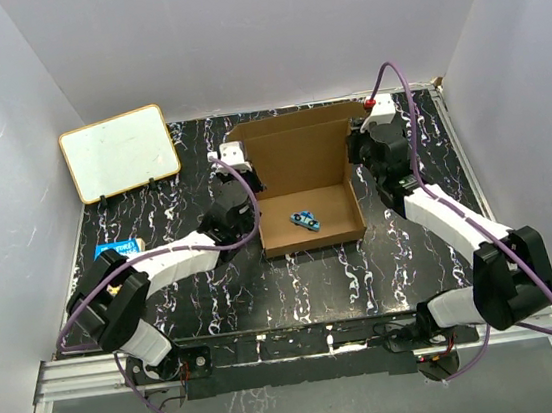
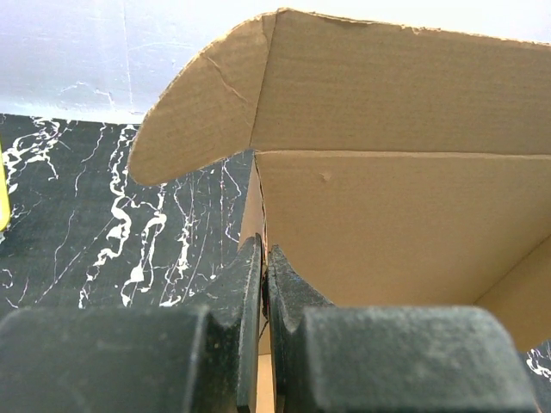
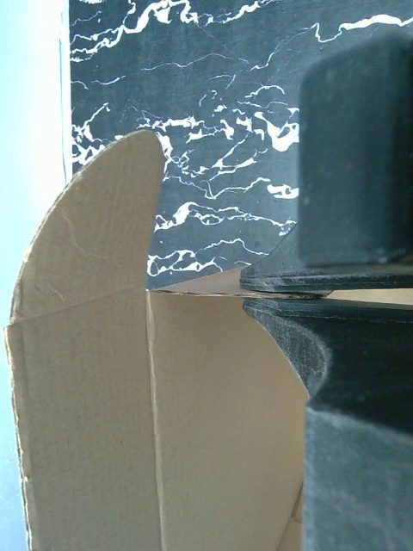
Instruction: Fold the paper box
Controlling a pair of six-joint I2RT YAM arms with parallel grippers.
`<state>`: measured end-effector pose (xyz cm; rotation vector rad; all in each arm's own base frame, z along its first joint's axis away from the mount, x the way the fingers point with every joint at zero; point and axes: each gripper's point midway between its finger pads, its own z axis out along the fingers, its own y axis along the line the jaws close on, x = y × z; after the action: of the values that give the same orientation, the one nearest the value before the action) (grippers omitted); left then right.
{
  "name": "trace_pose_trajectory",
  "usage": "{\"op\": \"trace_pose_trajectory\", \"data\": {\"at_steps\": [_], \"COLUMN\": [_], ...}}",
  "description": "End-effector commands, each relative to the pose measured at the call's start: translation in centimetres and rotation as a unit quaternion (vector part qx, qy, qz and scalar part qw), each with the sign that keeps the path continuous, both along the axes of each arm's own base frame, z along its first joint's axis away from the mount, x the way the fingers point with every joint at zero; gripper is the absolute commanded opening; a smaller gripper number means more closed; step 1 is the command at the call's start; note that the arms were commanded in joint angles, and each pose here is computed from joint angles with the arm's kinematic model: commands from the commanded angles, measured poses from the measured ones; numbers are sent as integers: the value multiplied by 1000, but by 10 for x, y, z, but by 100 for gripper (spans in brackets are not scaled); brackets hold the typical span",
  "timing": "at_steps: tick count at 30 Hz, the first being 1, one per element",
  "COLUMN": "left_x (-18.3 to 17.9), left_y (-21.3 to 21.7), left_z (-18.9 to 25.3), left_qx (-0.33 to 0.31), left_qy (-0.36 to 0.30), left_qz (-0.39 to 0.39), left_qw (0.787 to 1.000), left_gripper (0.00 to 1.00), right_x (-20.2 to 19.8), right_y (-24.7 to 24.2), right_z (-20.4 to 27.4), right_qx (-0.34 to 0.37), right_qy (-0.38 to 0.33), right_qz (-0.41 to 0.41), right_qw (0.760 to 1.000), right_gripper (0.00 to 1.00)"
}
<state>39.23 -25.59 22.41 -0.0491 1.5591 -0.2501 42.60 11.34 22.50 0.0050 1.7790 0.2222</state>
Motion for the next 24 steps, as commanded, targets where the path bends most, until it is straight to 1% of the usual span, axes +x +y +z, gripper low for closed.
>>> {"op": "trace_pose_trajectory", "data": {"at_steps": [1,18,24], "left_x": [-31,-48,-52], "left_y": [-40,-41,-46], "left_z": [-2,-17,-18], "left_qx": [-20,-23,-28], "left_qy": [9,21,26], "left_qz": [-95,-100,-104], "left_qw": [995,995,994], "left_gripper": [0,0,0], "right_x": [-33,-70,-77], "right_y": [58,51,48], "right_z": [-14,-55,-59], "right_qx": [39,17,13], "right_qy": [37,94,95], "right_qz": [112,129,129], "right_qw": [992,987,987], "right_gripper": [10,11,11]}}
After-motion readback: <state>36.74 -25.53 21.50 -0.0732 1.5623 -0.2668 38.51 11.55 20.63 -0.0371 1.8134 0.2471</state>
